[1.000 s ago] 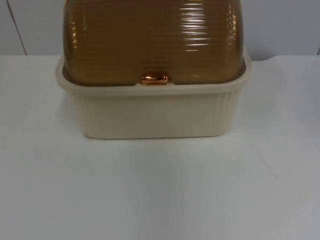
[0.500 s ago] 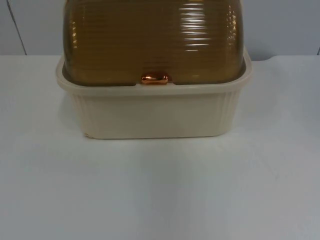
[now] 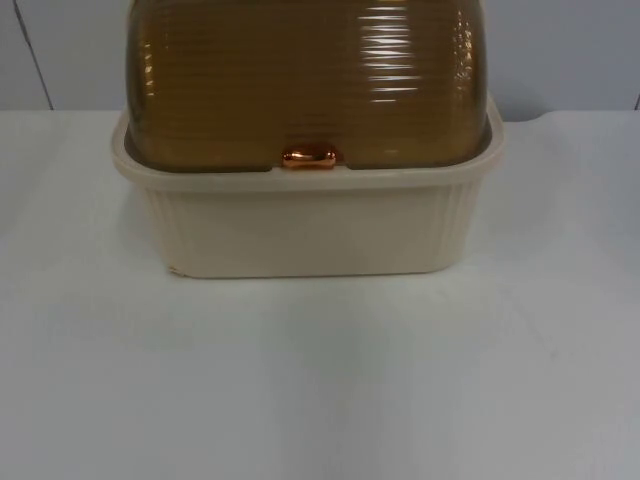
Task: Open the box lid with the left hand, place the block into the box with the right hand, then close the box lid with the left hand.
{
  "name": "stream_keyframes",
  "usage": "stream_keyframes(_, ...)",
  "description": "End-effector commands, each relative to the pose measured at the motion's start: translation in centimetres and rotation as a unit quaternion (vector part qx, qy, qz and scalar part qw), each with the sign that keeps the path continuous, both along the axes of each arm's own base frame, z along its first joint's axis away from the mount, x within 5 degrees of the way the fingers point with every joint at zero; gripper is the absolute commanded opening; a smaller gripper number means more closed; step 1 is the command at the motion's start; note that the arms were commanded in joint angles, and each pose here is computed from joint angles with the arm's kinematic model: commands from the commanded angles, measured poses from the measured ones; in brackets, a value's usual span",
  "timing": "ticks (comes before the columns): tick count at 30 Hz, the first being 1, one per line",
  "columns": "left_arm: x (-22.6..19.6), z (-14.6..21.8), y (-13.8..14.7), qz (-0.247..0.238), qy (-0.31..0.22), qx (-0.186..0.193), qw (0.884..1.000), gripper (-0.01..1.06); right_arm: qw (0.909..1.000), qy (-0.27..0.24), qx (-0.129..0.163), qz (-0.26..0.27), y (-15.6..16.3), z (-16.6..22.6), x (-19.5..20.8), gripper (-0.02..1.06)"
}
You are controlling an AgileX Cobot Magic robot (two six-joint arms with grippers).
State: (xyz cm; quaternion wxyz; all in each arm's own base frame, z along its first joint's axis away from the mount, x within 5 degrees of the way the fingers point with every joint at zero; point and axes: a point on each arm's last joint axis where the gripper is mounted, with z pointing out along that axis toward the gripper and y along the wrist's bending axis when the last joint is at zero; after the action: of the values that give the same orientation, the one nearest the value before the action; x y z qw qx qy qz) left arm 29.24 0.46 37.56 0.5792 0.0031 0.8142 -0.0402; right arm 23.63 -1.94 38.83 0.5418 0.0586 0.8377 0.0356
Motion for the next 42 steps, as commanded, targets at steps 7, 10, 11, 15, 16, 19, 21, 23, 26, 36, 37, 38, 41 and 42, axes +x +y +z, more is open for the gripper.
stream_keyframes(7,-1.5,2.3,-0.2,0.009,-0.053,-0.033,0.998,1.04,0.9996,-0.022,0.013,-0.013,-0.2,0.4,0.0,1.05)
stream_keyframes(10,-1.5,2.2,-0.3,0.003,-0.041,-0.040,0.998,1.04,0.9998,-0.015,0.006,-0.011,-0.2,0.3,-0.1,1.05)
stream_keyframes(11,-1.5,2.1,-0.3,0.002,-0.039,-0.037,0.999,1.04,0.9999,-0.008,-0.003,-0.010,-0.2,0.2,-0.1,1.05)
stream_keyframes(15,-1.9,2.4,-0.3,0.000,-0.043,-0.027,0.999,1.04,0.9990,0.009,-0.042,-0.009,-0.5,0.0,-0.3,1.05)
stream_keyframes(16,-2.2,2.7,-0.3,-0.001,-0.047,-0.020,0.999,1.04,0.9982,0.008,-0.059,-0.011,-0.7,0.1,-0.4,1.05)
stream_keyframes(19,-3.2,3.5,-0.3,-0.002,-0.063,0.002,0.998,1.04,0.9970,-0.001,-0.077,-0.013,-0.7,0.5,-0.9,1.05)
stream_keyframes(21,-4.5,4.6,-0.4,-0.004,-0.080,0.006,0.997,1.04,0.9962,-0.014,-0.085,-0.009,-0.4,1.1,-1.7,1.05)
stream_keyframes(23,-6.5,5.7,-0.6,-0.011,-0.094,0.017,0.995,1.04,0.9943,-0.025,-0.104,0.000,0.1,1.9,-2.9,1.05)
stream_keyframes(26,-8.9,6.7,-0.9,-0.025,-0.098,0.026,0.995,1.04,0.9940,-0.045,-0.098,0.015,1.0,2.9,-4.8,1.05)
stream_keyframes(36,-23.8,9.8,-0.8,0.017,-0.175,0.054,0.983,1.04,0.9856,-0.127,-0.105,-0.039,0.8,6.8,-17.9,1.05)
stream_keyframes(37,-25.4,9.7,-0.8,0.021,-0.180,0.054,0.982,1.04,0.9823,-0.145,-0.109,-0.048,0.7,7.2,-20.3,1.05)
stream_keyframes(38,-27.5,9.6,-0.9,0.021,-0.193,0.056,0.979,1.04,0.9794,-0.163,-0.108,-0.051,0.7,7.5,-22.1,1.05)
stream_keyframes(41,-32.3,9.3,-1.2,0.022,-0.240,0.040,0.970,1.04,0.9729,-0.197,-0.103,-0.061,0.7,8.1,-25.9,1.05)
stream_keyframes(42,-32.3,9.3,-1.2,0.022,-0.240,0.040,0.970,1.04,0.9729,-0.197,-0.103,-0.061,0.7,8.1,-25.9,1.05)
